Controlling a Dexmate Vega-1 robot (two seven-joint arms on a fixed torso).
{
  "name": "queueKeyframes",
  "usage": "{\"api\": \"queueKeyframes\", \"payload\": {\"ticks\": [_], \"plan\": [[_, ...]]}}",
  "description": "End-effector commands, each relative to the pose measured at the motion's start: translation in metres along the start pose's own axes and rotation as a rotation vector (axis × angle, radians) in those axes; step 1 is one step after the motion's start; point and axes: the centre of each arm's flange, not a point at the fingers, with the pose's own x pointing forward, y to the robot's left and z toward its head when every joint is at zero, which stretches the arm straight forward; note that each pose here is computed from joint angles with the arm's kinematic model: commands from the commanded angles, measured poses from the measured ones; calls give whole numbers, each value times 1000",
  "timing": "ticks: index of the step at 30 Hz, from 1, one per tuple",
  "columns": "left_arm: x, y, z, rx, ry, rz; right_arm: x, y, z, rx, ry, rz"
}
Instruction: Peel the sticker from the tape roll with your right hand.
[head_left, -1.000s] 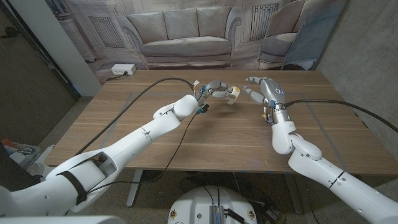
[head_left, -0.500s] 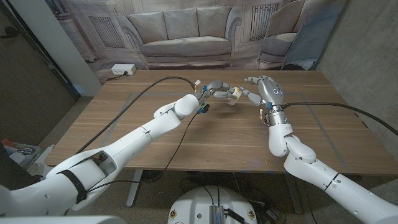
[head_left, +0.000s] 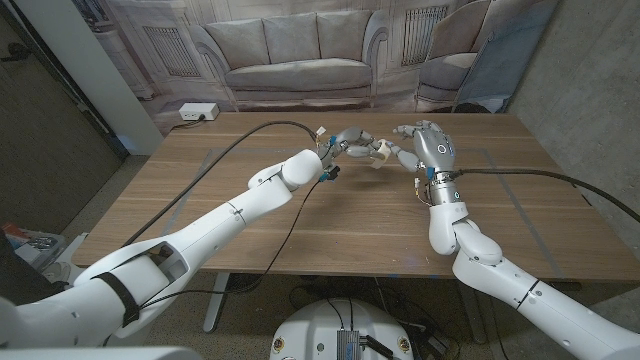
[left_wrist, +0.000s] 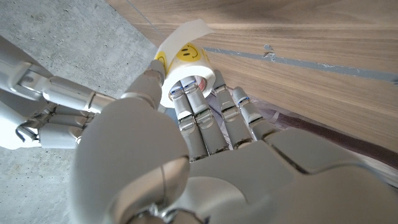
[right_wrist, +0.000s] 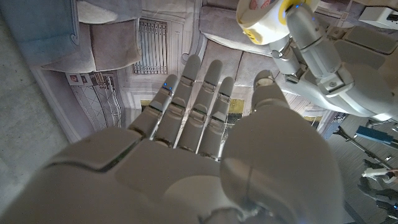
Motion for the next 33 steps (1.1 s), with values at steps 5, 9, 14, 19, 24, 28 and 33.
{"api": "queueKeyframes", "payload": {"ticks": [5,9,14,19,24,28,33], "plan": [[3,-1,6,5,-11,-8,-4,1,4,-55,-16,-55],[5,0,8,3,-15,-8,-5,2,6,-68,-27,-65],[6,-1,10,6,-20,-18,-6,3,8,-73,-33,-71],[7,-3,10,0,-23,-27,-6,3,9,-78,-36,-76],[8,-4,11,7,-28,-39,-7,4,9,-80,-37,-76],[8,-5,12,5,-31,-36,-7,4,9,-82,-39,-76],[8,-5,13,9,-37,-34,-7,5,9,-88,-36,-79]]}}
